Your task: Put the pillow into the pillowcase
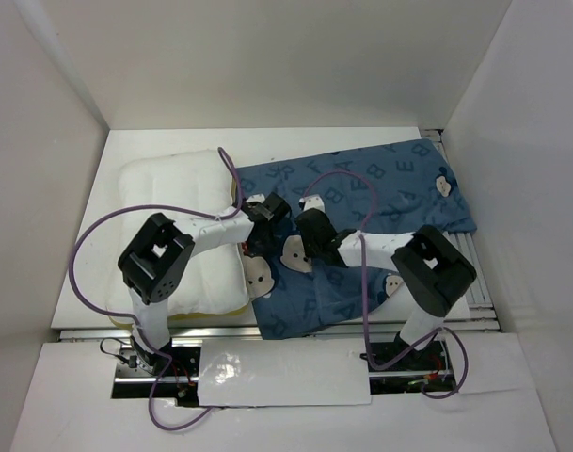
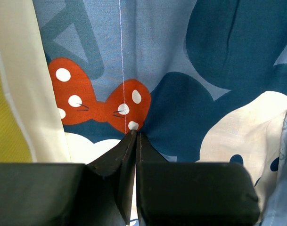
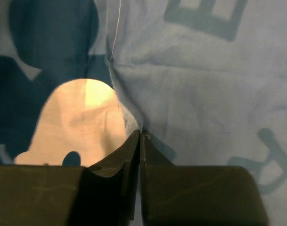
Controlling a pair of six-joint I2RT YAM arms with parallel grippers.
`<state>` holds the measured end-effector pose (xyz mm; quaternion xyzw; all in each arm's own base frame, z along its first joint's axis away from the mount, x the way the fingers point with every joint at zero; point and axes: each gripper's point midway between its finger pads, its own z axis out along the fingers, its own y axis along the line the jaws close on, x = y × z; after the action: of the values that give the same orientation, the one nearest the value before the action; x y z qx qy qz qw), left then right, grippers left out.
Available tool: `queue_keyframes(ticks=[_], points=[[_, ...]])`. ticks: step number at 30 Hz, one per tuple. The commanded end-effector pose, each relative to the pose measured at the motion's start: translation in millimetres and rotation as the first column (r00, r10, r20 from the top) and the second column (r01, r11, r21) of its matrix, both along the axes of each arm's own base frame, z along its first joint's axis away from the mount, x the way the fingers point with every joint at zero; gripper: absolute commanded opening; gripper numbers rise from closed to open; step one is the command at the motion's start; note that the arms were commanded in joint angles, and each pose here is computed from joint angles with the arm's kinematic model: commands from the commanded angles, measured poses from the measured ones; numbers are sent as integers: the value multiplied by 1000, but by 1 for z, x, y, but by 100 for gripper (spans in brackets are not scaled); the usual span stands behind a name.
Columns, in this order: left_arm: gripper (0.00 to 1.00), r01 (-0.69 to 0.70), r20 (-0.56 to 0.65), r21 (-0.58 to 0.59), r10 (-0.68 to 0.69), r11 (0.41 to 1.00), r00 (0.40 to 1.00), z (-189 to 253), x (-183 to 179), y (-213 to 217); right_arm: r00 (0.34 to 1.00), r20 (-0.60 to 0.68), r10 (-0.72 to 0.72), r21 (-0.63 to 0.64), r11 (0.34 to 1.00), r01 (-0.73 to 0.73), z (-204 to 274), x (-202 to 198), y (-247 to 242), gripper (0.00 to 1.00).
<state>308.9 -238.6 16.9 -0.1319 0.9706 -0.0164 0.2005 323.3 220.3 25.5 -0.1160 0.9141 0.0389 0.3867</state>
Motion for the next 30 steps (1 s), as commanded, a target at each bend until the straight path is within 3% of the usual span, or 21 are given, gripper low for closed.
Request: queue_keyframes(ticks=[1,2,3,7,13,15,20,27,30], points=[[16,17,-188,175,16,984,982,-30,-54,46,998,56,-23,-14,1000,24,9,17,8,15],[16,17,-188,175,16,984,982,-30,-54,46,999,47,-14,-23,1000,15,4,15,11,19],[16,17,-188,175,16,984,982,-30,-54,46,999,47,-14,-23,1000,15,4,15,11,34],[16,14,-175,176,17,984,984,-27,-52,46,999,27,32,-7,999,-32,2,9,20,58],[16,16,-182,182,18,983,983,-29,-53,47,994,27,103,1,995,-103,6,-3,37,74],[16,16,-182,182,18,983,983,-29,-53,47,996,38,86,-7,996,-86,9,-2,37,74],[16,16,-186,186,19,982,982,-30,-57,50,990,45,-132,-156,978,137,-11,6,-2,66],[16,6,-178,191,29,982,984,-27,-57,52,933,51,-356,-271,894,356,-28,-4,-59,54],[16,-3,-177,204,40,979,983,-26,-57,55,878,94,-469,-282,833,475,-23,-7,-83,42]])
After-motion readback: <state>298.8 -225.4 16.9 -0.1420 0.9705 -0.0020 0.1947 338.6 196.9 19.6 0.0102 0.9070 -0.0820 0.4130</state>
